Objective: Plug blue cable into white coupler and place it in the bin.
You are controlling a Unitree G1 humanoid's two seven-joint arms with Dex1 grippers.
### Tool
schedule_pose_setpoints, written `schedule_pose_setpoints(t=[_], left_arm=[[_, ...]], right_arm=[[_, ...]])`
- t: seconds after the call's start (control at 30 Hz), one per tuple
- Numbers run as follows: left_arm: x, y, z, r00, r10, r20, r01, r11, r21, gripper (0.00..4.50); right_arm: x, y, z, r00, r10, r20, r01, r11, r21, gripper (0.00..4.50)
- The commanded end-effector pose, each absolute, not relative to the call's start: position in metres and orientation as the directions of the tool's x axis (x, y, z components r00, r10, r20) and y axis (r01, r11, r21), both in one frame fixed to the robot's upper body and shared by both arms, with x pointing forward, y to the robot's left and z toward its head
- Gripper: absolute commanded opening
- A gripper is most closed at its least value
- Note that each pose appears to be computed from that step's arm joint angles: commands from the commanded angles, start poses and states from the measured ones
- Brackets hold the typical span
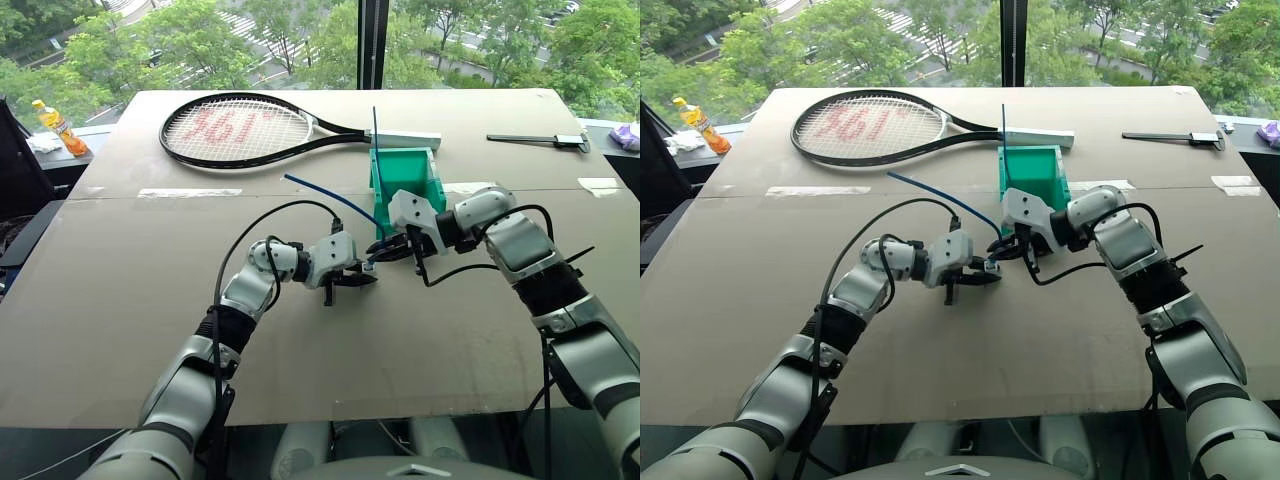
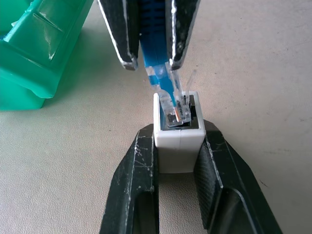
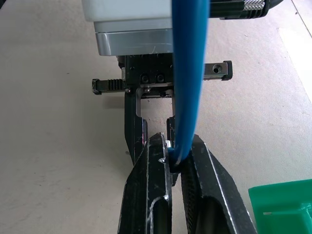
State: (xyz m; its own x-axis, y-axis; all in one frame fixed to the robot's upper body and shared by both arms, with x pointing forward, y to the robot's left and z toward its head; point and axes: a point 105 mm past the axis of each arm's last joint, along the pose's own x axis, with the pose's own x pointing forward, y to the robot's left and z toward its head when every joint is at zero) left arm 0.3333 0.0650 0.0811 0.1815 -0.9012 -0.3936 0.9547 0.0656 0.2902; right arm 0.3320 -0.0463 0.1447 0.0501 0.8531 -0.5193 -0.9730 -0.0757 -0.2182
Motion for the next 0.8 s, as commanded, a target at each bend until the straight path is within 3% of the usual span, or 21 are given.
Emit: schedule_pose_setpoints(t=[0.03, 0.3, 0.8], left_arm=[[0.333, 0.062, 0.085, 0.180, -0.908, -0.379, 0.949, 0.059, 0.309, 0.38], [0.334, 0.061, 0.086, 0.185, -0.907, -0.378, 0.948, 0.063, 0.312, 0.38], [0.335, 0.061, 0.086, 0.191, -0.908, -0.372, 0.947, 0.071, 0.315, 0.38]], right_arm=[[0.327, -0.039, 0.140, 0.035, 0.825, -0.564, -0.966, -0.116, -0.230, 0.00], [0.320, -0.024, 0.136, 0.017, 0.806, -0.591, -0.960, -0.153, -0.236, 0.00], [0.325, -0.039, 0.139, 0.054, 0.783, -0.619, -0.965, -0.119, -0.235, 0.00]])
